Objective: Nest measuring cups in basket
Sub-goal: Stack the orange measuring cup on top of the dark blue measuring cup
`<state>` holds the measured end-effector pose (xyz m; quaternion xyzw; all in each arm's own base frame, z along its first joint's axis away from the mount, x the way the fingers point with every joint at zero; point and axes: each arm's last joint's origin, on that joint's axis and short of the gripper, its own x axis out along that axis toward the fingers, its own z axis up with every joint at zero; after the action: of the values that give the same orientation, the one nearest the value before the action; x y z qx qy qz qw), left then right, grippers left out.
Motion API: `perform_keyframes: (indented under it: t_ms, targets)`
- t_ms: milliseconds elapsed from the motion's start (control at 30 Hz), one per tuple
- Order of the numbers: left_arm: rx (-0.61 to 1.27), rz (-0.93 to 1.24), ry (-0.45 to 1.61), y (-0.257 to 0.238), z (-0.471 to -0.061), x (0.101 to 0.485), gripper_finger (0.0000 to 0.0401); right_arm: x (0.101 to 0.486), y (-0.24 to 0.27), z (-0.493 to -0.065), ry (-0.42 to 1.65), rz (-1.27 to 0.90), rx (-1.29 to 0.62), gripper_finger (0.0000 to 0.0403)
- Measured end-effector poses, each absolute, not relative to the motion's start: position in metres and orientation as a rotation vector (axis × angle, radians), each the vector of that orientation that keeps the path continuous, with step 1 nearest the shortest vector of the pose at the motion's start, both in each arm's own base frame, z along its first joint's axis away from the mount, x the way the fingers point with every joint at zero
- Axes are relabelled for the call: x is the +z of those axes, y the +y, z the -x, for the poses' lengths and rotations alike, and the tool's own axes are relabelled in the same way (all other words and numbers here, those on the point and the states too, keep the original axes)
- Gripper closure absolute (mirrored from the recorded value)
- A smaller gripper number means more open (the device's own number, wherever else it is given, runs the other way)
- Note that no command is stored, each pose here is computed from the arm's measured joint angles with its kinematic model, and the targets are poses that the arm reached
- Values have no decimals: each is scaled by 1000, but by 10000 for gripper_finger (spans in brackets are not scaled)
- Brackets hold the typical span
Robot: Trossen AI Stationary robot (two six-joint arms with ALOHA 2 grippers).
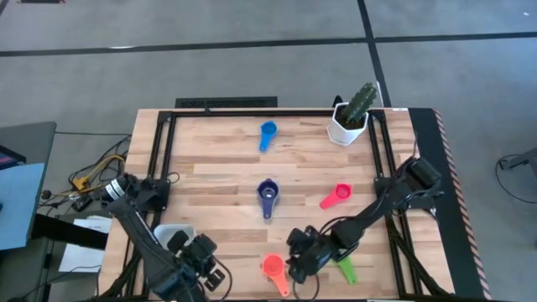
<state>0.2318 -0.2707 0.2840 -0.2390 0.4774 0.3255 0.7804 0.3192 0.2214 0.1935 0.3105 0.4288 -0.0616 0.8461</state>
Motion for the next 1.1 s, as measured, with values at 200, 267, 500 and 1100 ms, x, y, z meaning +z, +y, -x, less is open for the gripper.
perform_keyframes:
  t_ms: [200,267,500,1100]
  targets:
    - [693,520,1055,-274,-224,287,285,199,238,-340,949,-507,-100,200]
    - [693,532,1064,-274,-223,287,285,200,242,-345,968,-472,-102,200]
    - [680,561,1065,-276,-222,290,285,193,250,-356,1002,-437,-128,199]
    - [610,437,1052,-265,-237,298,285,173,233,-362,1069,-372,-242,199]
